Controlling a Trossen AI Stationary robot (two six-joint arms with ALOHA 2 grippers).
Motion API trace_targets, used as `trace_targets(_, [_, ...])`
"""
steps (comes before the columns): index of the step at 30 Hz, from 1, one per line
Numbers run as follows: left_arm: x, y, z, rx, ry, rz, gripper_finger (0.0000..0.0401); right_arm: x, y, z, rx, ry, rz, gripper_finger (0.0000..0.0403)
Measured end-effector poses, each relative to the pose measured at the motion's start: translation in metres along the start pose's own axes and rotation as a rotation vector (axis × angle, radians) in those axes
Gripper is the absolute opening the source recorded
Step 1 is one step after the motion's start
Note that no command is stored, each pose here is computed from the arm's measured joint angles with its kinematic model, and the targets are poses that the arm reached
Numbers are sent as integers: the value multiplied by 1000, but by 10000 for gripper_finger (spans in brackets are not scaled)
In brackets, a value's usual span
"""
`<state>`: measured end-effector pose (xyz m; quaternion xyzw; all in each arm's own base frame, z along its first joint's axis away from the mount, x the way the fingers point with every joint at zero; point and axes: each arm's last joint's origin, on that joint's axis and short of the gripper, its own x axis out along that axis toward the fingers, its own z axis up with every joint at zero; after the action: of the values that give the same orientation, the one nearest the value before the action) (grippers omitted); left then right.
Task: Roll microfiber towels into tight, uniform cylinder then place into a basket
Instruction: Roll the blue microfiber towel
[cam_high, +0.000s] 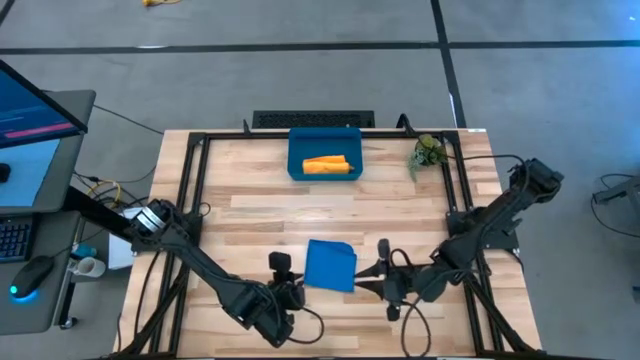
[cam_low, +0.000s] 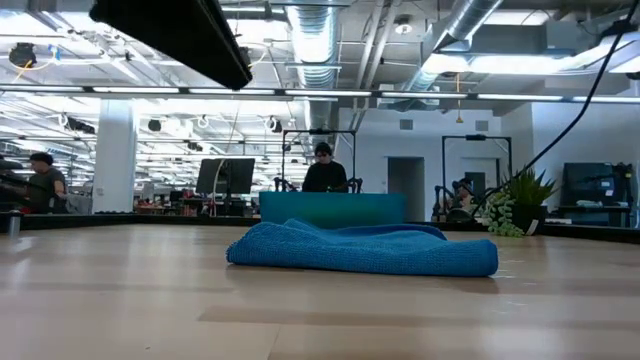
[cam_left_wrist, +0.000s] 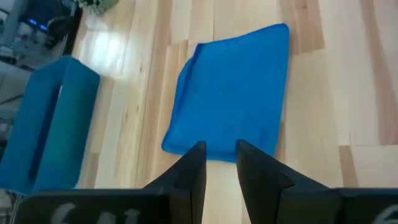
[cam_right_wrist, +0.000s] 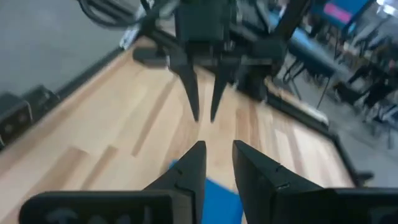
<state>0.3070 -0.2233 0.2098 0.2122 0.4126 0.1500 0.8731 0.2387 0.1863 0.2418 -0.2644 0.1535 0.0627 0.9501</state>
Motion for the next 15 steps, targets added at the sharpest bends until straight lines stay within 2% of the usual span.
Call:
trace_targets(4, [6, 5, 1, -10, 40, -35, 98, 4, -2, -9, 54, 75, 20, 122])
trace_targets(9, [17, 13, 4, -35, 97, -93, 145, 4, -2, -19, 143, 159, 54, 170])
trace_targets(12, [23, 15, 5, -29, 117, -125, 169, 8, 6, -22, 162, 167, 135, 192])
trace_targets(15, [32, 9, -1, 18, 74, -135, 180, 17, 18, -29, 149, 189, 155, 204])
